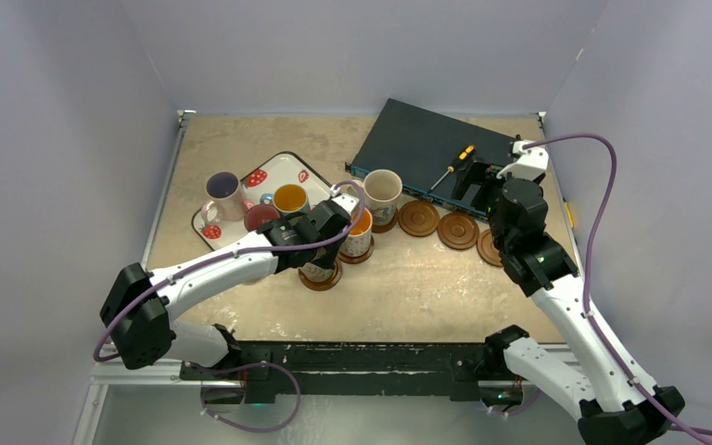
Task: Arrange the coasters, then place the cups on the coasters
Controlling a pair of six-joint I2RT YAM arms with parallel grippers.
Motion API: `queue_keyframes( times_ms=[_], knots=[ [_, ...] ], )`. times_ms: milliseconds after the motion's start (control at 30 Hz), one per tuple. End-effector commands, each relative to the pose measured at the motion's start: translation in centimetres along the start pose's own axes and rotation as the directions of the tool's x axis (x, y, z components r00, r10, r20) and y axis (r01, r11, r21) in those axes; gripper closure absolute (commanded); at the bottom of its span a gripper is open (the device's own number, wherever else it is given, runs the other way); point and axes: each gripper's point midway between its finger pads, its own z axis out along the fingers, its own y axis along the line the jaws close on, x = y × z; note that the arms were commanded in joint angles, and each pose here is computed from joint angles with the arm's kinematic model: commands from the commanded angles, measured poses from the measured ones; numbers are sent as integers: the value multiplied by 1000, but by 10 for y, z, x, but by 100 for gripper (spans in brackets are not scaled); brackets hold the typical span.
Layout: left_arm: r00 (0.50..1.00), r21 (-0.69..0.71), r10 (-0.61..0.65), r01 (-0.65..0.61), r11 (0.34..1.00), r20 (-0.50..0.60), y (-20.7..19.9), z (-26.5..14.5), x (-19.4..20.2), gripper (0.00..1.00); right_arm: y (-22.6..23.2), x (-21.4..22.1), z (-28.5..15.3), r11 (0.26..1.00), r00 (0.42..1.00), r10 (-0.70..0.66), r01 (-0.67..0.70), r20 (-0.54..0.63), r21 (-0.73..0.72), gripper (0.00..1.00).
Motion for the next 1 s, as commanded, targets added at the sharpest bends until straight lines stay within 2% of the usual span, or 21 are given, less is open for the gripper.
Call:
queue_keyframes(
  times_ms=[0, 433, 900, 967],
  knots=[
    [994, 0, -19, 19, 1000, 104, -1, -1, -28, 100, 0, -7, -1, 1000, 1000, 10, -10, 30, 1, 2],
    [995, -14, -5, 6, 1000, 97, 2, 5, -23, 100, 0, -4, 0, 1000, 1000, 5, -5, 24, 1, 2],
    [999, -37, 2, -1, 999, 41, 5, 13, -11, 100, -1, -4, 0, 1000, 1000, 4, -5, 25, 5, 2],
    [1000, -41, -1, 2, 999, 31, 5, 15, -10, 96, -1, -4, 0, 1000, 1000, 5, -5, 25, 4, 2]
  ],
)
